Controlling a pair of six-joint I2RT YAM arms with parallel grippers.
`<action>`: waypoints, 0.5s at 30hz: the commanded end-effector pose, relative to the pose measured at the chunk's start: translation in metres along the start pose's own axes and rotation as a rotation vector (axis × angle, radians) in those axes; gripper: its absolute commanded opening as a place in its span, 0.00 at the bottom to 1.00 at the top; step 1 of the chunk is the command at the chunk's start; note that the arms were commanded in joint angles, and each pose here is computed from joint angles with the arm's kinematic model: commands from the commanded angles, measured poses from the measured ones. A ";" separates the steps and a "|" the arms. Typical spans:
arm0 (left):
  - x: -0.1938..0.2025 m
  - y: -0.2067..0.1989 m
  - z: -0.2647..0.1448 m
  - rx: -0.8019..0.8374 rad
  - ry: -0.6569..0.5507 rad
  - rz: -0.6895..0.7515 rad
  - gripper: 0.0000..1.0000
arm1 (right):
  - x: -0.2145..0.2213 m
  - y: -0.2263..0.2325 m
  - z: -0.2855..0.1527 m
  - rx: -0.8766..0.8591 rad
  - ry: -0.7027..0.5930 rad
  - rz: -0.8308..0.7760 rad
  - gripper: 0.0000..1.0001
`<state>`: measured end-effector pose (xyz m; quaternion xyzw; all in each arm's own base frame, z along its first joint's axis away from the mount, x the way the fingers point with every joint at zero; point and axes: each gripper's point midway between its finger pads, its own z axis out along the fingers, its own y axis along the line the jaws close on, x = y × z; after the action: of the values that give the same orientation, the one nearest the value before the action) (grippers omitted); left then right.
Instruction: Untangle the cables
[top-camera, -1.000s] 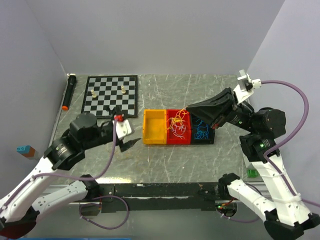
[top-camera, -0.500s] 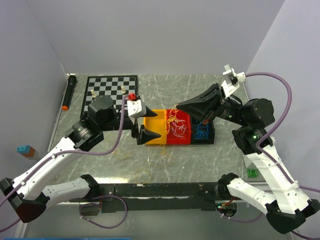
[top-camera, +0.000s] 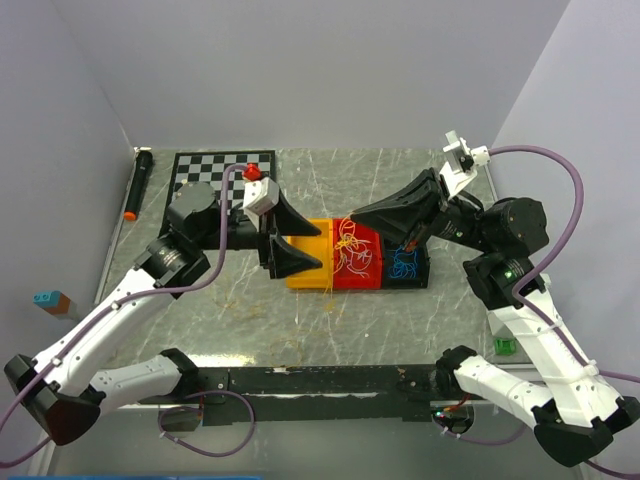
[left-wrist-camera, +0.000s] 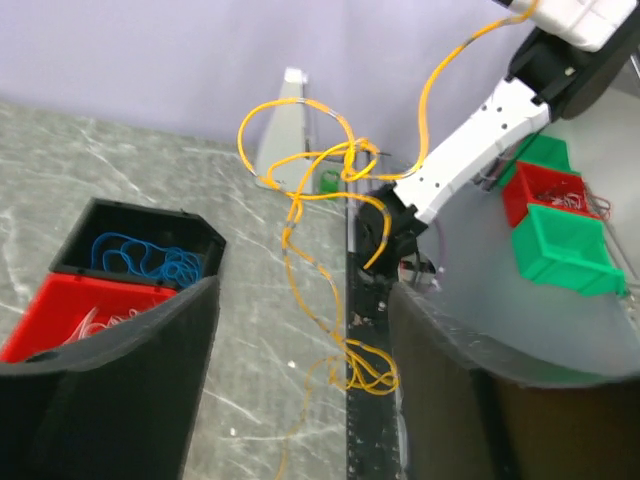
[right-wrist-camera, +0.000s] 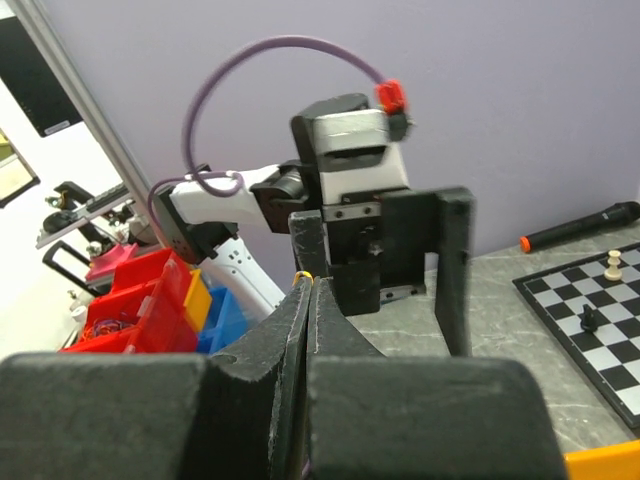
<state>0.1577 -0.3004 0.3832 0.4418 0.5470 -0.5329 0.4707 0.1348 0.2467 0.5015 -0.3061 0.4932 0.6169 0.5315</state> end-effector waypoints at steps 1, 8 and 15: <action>0.003 -0.010 0.002 0.084 -0.009 -0.063 0.87 | -0.023 0.024 0.002 -0.067 -0.050 -0.087 0.00; 0.012 -0.009 0.006 0.109 -0.025 -0.126 0.97 | -0.022 0.025 0.006 -0.088 -0.049 -0.081 0.00; 0.017 0.001 0.011 0.094 -0.034 -0.110 0.78 | -0.021 0.027 0.011 -0.106 -0.048 -0.080 0.00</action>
<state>0.1546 -0.3097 0.3552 0.4151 0.5623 -0.5864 0.4094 0.1321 0.2566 0.5020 -0.3169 0.4846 0.6276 0.5205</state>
